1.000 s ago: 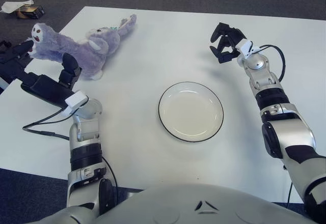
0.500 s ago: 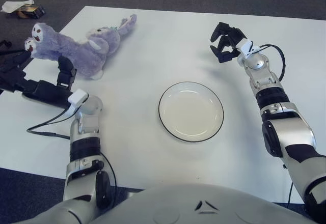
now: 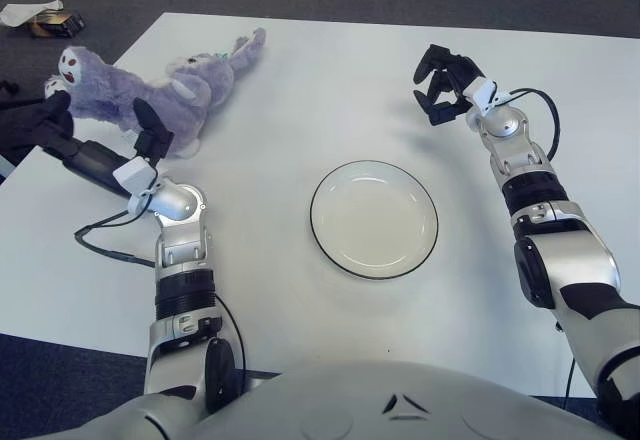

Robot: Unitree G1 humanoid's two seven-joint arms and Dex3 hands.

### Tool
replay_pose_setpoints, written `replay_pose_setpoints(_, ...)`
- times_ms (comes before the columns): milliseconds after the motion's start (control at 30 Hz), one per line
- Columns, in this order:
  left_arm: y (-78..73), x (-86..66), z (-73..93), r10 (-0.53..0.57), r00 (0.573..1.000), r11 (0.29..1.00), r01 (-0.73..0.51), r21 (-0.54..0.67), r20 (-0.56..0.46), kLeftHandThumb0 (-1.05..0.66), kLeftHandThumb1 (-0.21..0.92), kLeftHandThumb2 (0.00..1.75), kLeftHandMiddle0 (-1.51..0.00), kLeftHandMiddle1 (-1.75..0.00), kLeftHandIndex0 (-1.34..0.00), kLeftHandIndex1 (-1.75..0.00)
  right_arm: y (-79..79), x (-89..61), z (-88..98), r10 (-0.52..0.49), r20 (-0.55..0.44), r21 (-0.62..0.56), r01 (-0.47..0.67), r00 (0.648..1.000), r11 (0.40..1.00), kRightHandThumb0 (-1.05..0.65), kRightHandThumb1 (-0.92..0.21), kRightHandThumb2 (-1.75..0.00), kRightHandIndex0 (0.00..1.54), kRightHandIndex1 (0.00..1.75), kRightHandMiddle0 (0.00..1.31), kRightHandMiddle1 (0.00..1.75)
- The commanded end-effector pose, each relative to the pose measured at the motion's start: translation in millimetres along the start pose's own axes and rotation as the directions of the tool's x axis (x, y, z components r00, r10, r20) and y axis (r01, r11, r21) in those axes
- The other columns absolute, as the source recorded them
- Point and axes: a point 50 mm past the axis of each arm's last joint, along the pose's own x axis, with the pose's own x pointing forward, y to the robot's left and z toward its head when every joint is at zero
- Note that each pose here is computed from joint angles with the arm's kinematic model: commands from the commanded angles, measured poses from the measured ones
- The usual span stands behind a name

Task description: Put the doll into the plate.

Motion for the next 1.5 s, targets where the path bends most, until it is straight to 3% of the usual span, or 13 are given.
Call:
replay_pose_setpoints(0, -0.8, -1.2, 0.4, -0.034, 0.998, 0.999, 0.035, 0.012, -0.053, -0.41, 0.39, 0.98, 0.0, -0.79, 0.0, -1.17, -5.9, 1.7, 3.6, -0.013, 0.016, -0.003, 0.013, 1.0, 1.0, -0.01, -0.32, -1.32, 0.62, 1.73, 0.36, 1.74)
replay_pose_setpoints(367, -15.1, -1.4, -0.5, -0.027, 0.987, 0.994, 0.043, 0.101, -0.159, -0.6, 0.56, 0.75, 0.0, -0.6, 0.0, -0.83, -5.4, 0.9, 2.0, -0.011, 0.019, 0.003, 0.011, 1.0, 1.0, -0.01, -0.34, -1.3, 0.6, 1.73, 0.36, 1.75)
replay_pose_setpoints(400, -16.3, -1.1, -1.0, -0.028, 0.986, 0.993, 0.047, 0.111, -0.167, -0.64, 0.58, 0.73, 0.0, -0.52, 0.0, -0.65, -5.5, 0.7, 1.8, -0.011, 0.018, 0.0, 0.011, 1.0, 1.0, -0.01, -0.34, -1.3, 0.6, 1.73, 0.36, 1.75)
replay_pose_setpoints(500, -18.9, -0.2, -2.6, -0.028, 0.981, 0.989, 0.056, 0.139, -0.192, -0.71, 0.64, 0.66, 0.0, -0.4, 0.0, -0.37, -5.3, 0.4, 1.2, -0.012, 0.016, -0.009, 0.012, 1.0, 1.0, -0.01, -0.34, -1.3, 0.6, 1.73, 0.36, 1.75)
replay_pose_setpoints(700, -21.8, 1.0, -5.1, -0.029, 0.971, 0.982, 0.071, 0.175, -0.236, -0.85, 0.76, 0.5, 0.0, -0.2, 0.0, -0.08, -5.5, -0.2, 0.3, -0.015, 0.011, -0.031, 0.016, 1.0, 0.999, -0.01, -0.3, -1.35, 0.63, 1.74, 0.39, 1.75)
replay_pose_setpoints(933, -29.7, 4.2, -8.4, -0.018, 0.962, 0.984, 0.066, 0.165, -0.274, -0.96, 0.84, 0.36, 0.0, -0.02, 0.0, 0.0, -5.5, -1.3, -1.4, -0.017, 0.004, -0.044, 0.017, 1.0, 0.999, -0.01, -0.29, -1.36, 0.63, 1.75, 0.4, 1.74)
replay_pose_setpoints(1467, -39.0, 10.7, -13.3, -0.01, 0.962, 0.99, 0.049, 0.133, -0.274, -1.05, 0.89, 0.21, 0.0, 0.0, 0.0, 0.0, -5.0, -4.6, -5.5, -0.011, -0.012, -0.038, 0.01, 1.0, 0.999, -0.01, -0.26, -1.38, 0.66, 1.75, 0.44, 1.7)
